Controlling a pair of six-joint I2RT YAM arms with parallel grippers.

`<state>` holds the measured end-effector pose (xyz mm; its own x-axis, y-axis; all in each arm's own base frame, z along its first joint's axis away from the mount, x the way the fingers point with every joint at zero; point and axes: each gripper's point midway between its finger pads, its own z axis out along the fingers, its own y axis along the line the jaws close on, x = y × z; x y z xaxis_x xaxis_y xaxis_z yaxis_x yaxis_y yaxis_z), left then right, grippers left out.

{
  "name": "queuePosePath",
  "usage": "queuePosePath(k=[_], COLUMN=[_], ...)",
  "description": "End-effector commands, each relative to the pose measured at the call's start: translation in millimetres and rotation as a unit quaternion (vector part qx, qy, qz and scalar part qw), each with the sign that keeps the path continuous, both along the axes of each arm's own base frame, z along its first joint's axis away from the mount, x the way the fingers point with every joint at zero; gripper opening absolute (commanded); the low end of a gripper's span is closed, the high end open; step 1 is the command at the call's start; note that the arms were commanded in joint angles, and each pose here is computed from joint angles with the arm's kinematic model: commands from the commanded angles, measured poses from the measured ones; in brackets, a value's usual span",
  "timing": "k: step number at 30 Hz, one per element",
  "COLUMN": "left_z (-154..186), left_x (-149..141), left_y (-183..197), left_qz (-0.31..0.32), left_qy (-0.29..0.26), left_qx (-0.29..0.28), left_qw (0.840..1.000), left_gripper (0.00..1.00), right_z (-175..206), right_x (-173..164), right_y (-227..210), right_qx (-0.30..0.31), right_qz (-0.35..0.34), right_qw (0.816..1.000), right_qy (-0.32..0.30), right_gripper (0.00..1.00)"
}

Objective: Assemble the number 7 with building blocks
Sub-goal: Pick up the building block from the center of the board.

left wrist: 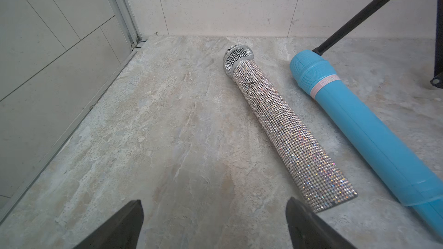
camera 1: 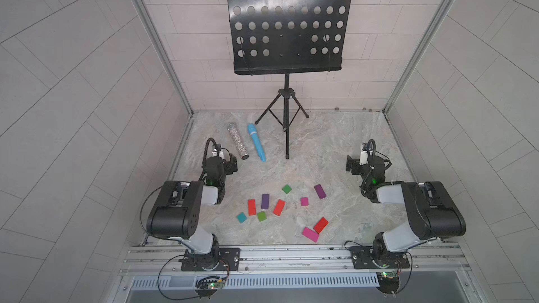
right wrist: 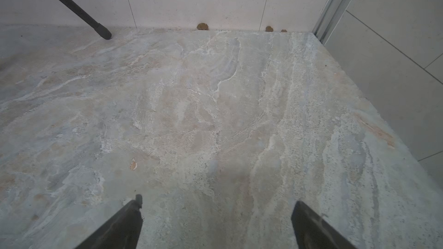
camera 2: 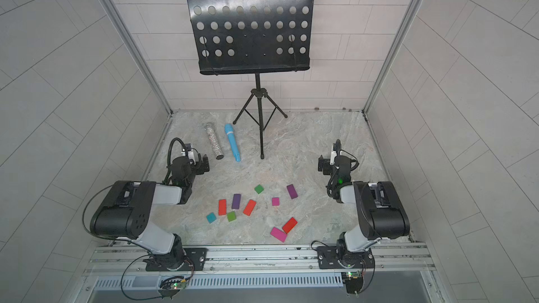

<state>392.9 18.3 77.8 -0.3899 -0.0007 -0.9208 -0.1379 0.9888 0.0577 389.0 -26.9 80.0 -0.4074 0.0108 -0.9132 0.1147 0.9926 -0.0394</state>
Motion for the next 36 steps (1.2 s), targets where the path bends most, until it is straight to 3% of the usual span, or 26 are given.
queuePosePath(k=[1,30,36], left_z=[9,8,13], left_x=[4,5,6], left_y=[0,0,12], left_qz=[0.001,0.001,0.036], left_qy=[-0.018,-0.015,-0.014], left_qx=[0.015,0.011,0.014], left_qw=[1.000,1.000,0.999], left_gripper=[1.00,1.00,1.00], right_z=[7,6,12], right_x=[6,6,7], right_y=[1,0,1], right_qx=[-0.006,-0.006,-0.003], right_qz=[0.003,0.002,0.004], right_qw=[1.000,1.000,1.000], right_qy=[-0.010,-0.009,-0.019], right_gripper=[1.00,1.00,0.97])
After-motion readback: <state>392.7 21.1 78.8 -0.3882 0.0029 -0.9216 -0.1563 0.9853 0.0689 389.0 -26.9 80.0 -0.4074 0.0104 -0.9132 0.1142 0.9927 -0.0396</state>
